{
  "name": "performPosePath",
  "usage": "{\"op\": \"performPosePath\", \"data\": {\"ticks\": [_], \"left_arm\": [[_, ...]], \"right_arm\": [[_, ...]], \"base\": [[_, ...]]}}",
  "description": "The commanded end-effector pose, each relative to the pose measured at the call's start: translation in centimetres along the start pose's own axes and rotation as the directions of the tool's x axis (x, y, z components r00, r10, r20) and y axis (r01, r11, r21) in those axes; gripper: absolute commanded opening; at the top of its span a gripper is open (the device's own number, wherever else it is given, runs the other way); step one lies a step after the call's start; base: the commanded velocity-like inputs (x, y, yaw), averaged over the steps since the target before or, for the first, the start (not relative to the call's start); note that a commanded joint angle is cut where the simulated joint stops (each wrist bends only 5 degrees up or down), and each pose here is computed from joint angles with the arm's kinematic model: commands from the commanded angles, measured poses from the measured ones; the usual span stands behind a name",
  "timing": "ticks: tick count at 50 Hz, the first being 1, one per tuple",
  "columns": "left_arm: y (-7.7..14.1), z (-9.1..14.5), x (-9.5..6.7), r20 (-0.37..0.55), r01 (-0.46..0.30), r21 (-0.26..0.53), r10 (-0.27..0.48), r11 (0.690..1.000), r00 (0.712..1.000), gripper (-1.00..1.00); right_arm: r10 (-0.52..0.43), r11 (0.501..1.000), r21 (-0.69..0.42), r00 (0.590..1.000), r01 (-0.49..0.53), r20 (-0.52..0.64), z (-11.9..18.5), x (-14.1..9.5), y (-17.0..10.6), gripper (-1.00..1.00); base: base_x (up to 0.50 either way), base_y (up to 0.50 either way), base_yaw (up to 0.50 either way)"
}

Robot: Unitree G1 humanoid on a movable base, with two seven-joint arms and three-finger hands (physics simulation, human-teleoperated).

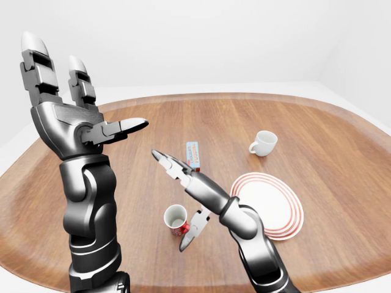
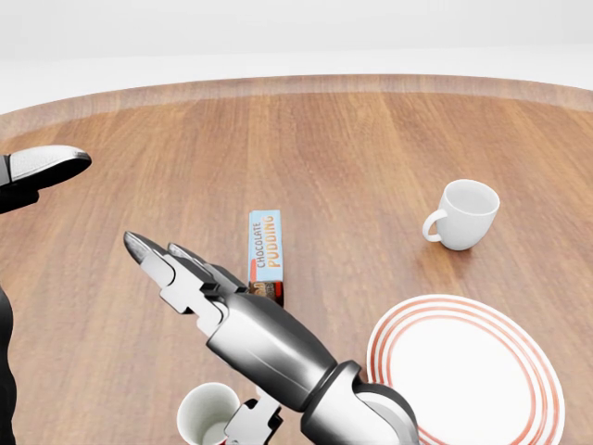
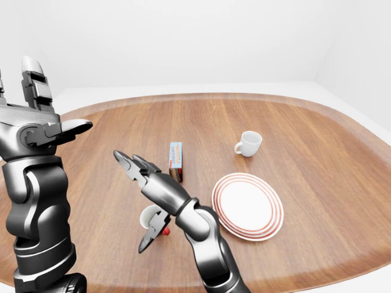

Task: Pick up the red mug and put it on the plate

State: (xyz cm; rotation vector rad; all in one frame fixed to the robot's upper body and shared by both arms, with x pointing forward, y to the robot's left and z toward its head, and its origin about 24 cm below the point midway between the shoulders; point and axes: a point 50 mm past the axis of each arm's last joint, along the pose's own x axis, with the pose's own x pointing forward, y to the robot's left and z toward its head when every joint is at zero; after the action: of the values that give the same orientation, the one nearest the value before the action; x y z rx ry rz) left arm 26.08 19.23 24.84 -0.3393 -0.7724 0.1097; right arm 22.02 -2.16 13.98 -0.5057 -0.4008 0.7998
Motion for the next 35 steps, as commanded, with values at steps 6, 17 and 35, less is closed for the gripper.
{"op": "performPosePath", "data": {"ticks": [6, 17, 35], "left_arm": [[0.0, -0.1, -0.1, -0.004, -0.001, 0.001, 0.001, 1.000, 1.000, 0.98], [0.0, -0.1, -0.1, -0.003, 0.000, 0.003, 0.000, 1.000, 1.000, 0.98], [-0.2, 0.1, -0.1, 0.003, 0.007, -0.004, -0.007, 1.000, 1.000, 0.98]], "right_arm": [[0.080, 0.997, 0.008, 0.993, -0.080, -0.086, -1.8, 0.5, 1.2, 1.00], [0.140, 0.990, 0.023, 0.974, -0.138, -0.180, -3.8, 0.8, 2.5, 1.00], [0.244, 0.970, 0.048, 0.924, -0.240, -0.295, -6.2, 1.3, 4.4, 1.00]], "base": [[0.00, 0.00, 0.00], [0.00, 0.00, 0.00], [0.00, 0.00, 0.00]]}}
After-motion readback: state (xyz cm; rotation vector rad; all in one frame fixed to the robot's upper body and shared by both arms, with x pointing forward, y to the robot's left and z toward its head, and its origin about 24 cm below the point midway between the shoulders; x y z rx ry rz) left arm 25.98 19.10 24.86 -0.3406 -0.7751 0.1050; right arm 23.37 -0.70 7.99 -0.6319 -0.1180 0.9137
